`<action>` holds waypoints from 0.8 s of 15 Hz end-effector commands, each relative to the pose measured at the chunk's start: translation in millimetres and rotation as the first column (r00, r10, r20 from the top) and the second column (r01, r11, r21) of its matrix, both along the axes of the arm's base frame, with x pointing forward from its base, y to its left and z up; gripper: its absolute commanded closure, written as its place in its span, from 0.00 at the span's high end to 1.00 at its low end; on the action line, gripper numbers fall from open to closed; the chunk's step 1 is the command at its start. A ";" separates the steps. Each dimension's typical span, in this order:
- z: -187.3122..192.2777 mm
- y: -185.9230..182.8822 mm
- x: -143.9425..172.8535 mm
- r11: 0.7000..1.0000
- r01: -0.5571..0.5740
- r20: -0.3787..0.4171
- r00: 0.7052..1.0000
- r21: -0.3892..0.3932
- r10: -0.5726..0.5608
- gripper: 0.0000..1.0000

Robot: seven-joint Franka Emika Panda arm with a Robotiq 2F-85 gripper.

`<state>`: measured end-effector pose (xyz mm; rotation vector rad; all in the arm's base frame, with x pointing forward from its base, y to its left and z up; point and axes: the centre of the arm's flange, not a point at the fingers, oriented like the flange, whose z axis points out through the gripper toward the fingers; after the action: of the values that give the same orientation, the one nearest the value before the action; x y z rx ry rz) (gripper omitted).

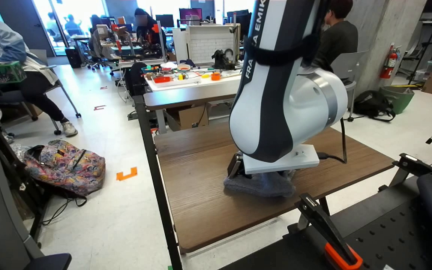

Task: Move the cloth

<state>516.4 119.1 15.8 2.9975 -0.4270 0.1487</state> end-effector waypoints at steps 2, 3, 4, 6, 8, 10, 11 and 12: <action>-11.4 5.5 -22.9 1.000 -0.005 -0.014 1.000 -0.027 0.005 1.00; 0.3 2.8 -18.7 1.000 0.010 -0.015 1.000 -0.023 -0.011 1.00; 9.8 1.1 -15.9 1.000 0.023 -0.009 1.000 -0.016 -0.023 1.00; 32.1 -2.0 -15.2 0.999 0.044 0.012 0.999 -0.007 -0.044 1.00; 57.0 -2.7 -21.4 0.998 0.067 0.035 0.997 0.004 -0.067 1.00; 82.9 -5.1 -25.9 0.995 0.089 0.064 0.994 0.037 -0.092 1.00; 96.2 -6.8 -28.7 0.993 0.100 0.074 0.992 0.057 -0.104 1.00; 107.7 -8.6 -29.8 0.992 0.107 0.076 0.991 0.070 -0.113 1.00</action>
<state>506.5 114.2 74.1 3.0036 -0.5465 0.2095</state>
